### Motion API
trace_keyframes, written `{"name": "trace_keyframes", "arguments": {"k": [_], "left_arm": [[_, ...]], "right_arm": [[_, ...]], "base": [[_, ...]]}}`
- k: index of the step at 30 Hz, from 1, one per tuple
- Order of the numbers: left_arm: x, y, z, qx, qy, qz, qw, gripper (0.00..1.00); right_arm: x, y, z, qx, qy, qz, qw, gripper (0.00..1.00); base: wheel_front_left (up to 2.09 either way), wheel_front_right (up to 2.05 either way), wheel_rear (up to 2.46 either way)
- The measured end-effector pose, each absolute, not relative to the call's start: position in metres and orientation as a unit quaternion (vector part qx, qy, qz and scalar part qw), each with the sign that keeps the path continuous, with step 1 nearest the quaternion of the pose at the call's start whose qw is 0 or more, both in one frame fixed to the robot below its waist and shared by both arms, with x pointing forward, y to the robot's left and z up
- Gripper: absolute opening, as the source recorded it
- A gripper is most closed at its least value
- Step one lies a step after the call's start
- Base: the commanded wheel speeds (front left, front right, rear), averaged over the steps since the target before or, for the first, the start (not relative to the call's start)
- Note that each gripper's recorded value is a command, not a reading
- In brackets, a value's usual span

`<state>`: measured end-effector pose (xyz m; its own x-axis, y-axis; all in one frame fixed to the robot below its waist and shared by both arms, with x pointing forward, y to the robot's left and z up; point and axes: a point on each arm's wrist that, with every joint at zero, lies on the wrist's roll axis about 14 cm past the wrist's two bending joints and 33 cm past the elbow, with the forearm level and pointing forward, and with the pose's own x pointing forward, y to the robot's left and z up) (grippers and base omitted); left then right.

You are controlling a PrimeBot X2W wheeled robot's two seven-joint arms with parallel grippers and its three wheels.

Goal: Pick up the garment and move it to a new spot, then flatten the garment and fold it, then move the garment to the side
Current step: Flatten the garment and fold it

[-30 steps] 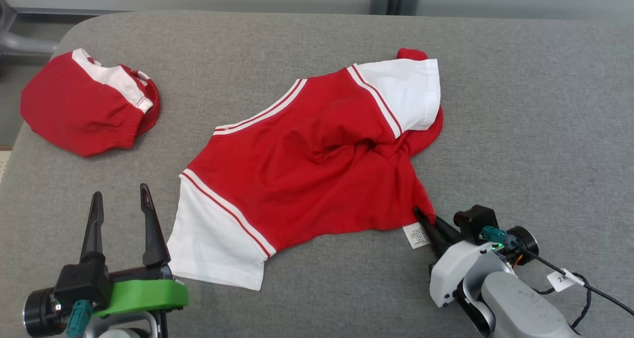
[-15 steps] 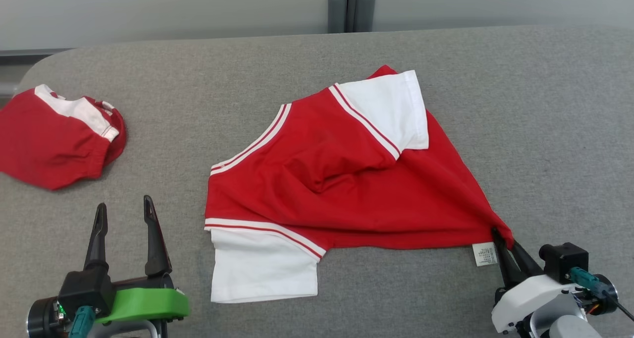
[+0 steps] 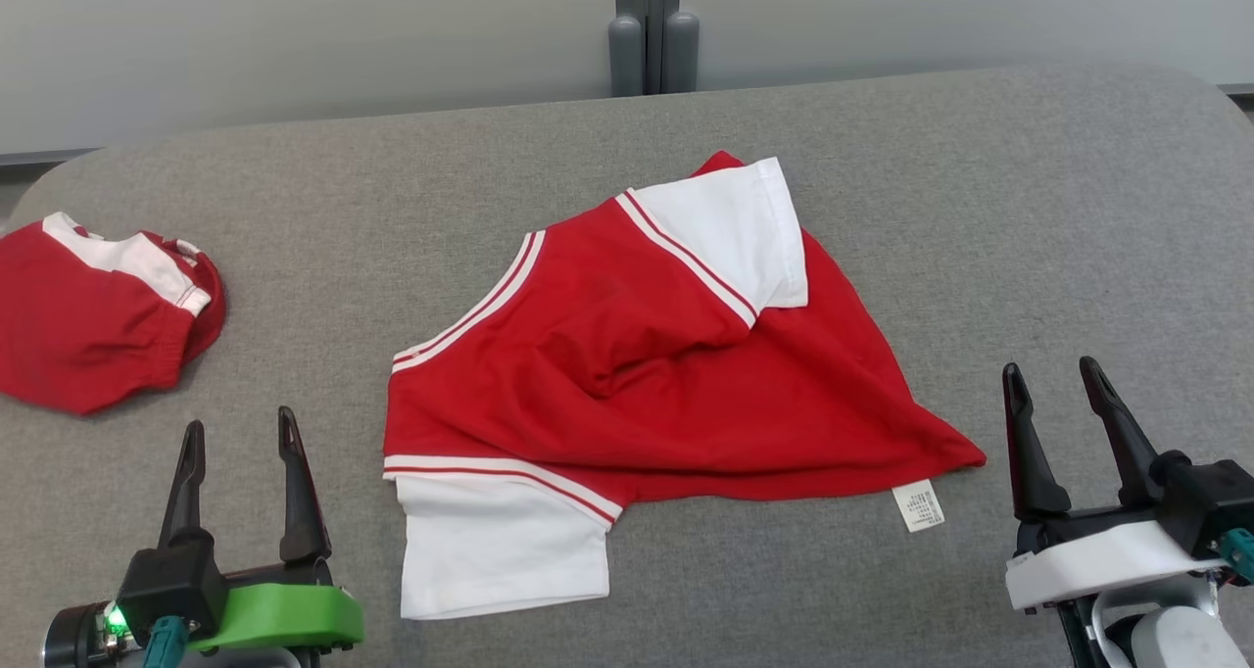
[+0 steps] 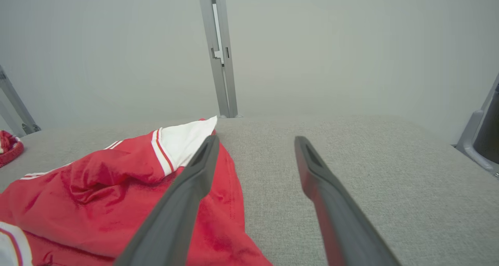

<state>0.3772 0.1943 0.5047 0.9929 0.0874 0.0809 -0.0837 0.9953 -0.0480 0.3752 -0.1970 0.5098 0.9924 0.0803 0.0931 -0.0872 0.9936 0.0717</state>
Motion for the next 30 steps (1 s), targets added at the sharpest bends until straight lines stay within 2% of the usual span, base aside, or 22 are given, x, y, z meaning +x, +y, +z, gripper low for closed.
{"name": "trace_keyframes", "arguments": {"k": [6, 21, 30], "left_arm": [[0.372, 0.195, 0.501, -0.002, -0.034, 0.036, 0.999, 1.0], [0.371, 0.191, 0.488, 0.003, -0.015, 0.021, 1.0, 1.0], [0.372, 0.155, 0.433, -0.008, 0.072, -0.041, 0.997, 1.0]], "right_arm": [[0.363, -0.187, 0.517, 0.04, -0.057, 0.044, 0.997, 1.0], [0.359, -0.184, 0.486, 0.041, -0.008, 0.046, 0.998, 1.0], [0.39, -0.198, 0.457, 0.018, 0.038, 0.045, 0.998, 1.0]], "base": [[0.0, 0.0, 0.0], [0.0, 0.0, 0.0], [0.0, 0.0, 0.0]]}}
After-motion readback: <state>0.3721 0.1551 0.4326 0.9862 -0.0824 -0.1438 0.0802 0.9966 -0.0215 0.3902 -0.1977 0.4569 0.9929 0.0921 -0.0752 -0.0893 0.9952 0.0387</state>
